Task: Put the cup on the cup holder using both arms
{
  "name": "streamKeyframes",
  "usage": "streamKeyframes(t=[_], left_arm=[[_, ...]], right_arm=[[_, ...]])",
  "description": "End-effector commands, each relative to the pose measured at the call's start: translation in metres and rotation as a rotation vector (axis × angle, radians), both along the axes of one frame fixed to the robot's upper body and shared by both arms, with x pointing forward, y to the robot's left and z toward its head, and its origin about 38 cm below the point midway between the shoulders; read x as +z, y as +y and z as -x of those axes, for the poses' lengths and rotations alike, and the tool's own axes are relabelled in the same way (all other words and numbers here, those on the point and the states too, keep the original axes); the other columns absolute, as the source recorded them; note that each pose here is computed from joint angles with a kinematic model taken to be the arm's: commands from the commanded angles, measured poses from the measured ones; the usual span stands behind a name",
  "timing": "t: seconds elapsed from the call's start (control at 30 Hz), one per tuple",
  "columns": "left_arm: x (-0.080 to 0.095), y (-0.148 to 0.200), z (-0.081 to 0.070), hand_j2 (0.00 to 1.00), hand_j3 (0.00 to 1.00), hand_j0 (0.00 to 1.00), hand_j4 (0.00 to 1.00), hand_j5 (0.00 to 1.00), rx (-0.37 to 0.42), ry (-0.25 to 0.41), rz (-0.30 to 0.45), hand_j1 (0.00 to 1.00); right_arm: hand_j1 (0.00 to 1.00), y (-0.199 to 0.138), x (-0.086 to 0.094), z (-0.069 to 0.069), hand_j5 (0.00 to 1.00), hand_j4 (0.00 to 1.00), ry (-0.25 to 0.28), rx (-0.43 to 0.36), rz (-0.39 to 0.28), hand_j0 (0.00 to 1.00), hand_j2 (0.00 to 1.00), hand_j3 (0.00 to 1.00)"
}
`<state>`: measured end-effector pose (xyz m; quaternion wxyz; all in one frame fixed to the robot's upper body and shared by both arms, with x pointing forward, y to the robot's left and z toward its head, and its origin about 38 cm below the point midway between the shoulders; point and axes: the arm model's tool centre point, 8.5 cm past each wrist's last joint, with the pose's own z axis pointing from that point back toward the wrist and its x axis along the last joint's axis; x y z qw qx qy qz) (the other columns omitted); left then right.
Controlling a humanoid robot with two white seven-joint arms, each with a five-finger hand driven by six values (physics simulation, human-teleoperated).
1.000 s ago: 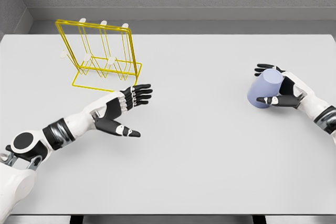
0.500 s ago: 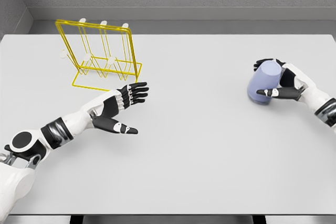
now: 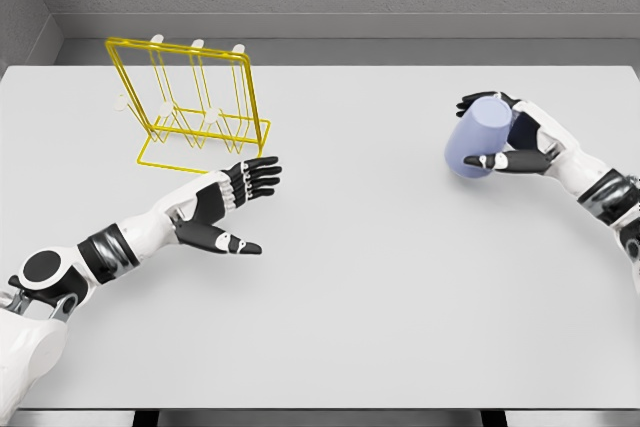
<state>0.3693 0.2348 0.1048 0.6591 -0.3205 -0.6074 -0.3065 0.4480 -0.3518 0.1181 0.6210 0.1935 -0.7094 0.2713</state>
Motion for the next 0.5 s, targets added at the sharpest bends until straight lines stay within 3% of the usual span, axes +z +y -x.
streamKeyframes(t=[0.0,0.3,0.47], left_arm=[[-0.001,0.001,0.000,1.00,1.00,1.00,1.00,1.00,0.004,0.005,0.006,1.00],[-0.003,0.002,-0.001,1.00,1.00,1.00,1.00,1.00,0.008,0.011,0.003,1.00],[-0.004,0.002,-0.001,1.00,1.00,1.00,1.00,1.00,0.008,0.014,0.004,1.00]], right_arm=[[0.69,0.013,0.006,0.000,0.69,0.69,-0.019,0.030,-0.021,0.69,0.69,0.69],[0.69,0.053,0.012,0.002,0.69,0.69,-0.046,0.127,-0.053,0.69,0.69,0.69],[0.69,0.080,0.006,0.007,0.69,0.69,-0.037,0.190,-0.068,0.69,0.69,0.69]])
